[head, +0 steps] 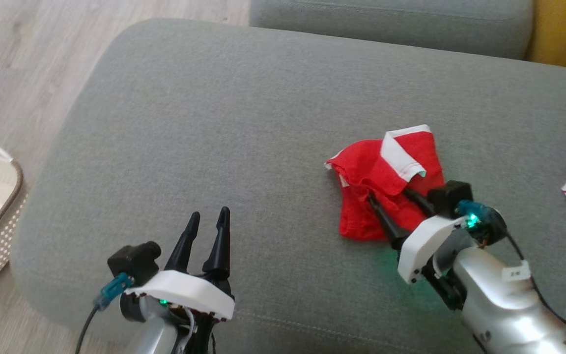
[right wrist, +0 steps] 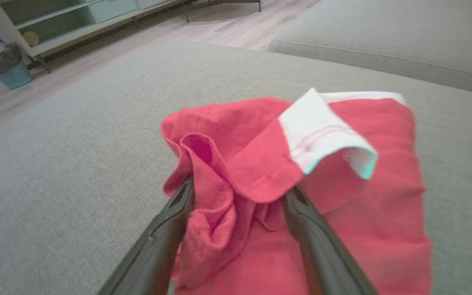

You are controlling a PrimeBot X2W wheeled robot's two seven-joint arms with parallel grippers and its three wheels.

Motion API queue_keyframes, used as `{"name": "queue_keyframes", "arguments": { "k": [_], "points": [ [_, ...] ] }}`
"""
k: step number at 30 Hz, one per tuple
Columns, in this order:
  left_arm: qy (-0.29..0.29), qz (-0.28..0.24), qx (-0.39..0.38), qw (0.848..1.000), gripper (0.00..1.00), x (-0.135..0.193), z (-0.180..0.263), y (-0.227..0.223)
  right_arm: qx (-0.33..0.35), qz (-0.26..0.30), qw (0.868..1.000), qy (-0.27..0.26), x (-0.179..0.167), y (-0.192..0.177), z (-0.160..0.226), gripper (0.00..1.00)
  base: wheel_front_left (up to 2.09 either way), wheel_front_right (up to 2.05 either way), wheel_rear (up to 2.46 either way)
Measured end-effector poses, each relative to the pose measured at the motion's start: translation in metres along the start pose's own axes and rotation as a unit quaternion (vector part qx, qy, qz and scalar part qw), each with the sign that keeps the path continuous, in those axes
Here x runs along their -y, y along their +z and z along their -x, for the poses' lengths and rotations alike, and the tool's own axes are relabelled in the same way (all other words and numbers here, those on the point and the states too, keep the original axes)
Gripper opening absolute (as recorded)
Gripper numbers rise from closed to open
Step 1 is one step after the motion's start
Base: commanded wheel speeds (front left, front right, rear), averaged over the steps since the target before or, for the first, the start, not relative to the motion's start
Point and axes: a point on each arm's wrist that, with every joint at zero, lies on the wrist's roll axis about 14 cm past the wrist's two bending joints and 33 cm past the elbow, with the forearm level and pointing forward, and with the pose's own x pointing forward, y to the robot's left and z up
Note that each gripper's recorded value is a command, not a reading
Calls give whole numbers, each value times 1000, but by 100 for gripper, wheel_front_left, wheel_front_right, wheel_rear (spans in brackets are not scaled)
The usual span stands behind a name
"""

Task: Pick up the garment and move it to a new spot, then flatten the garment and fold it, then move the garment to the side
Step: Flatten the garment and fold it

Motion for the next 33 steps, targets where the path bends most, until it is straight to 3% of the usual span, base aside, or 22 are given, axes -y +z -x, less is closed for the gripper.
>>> {"name": "queue_keyframes", "arguments": {
  "k": [13, 22, 28, 33],
  "points": [
    [-48, -2, 4, 999, 100, 29, -13, 3, 32, -55, 994, -91, 59, 12, 56, 100, 0, 0, 0],
    [-77, 1, 17, 997, 100, 46, -22, 11, 136, -32, 968, -206, 116, 35, 110, 100, 0, 0, 0],
    [-82, 1, 18, 996, 100, 48, -26, 12, 160, -33, 951, -261, 119, 20, 134, 100, 0, 0, 0],
    [-87, 1, 18, 996, 100, 49, -26, 12, 164, -40, 945, -279, 112, 13, 141, 100, 0, 0, 0]
  ]
}}
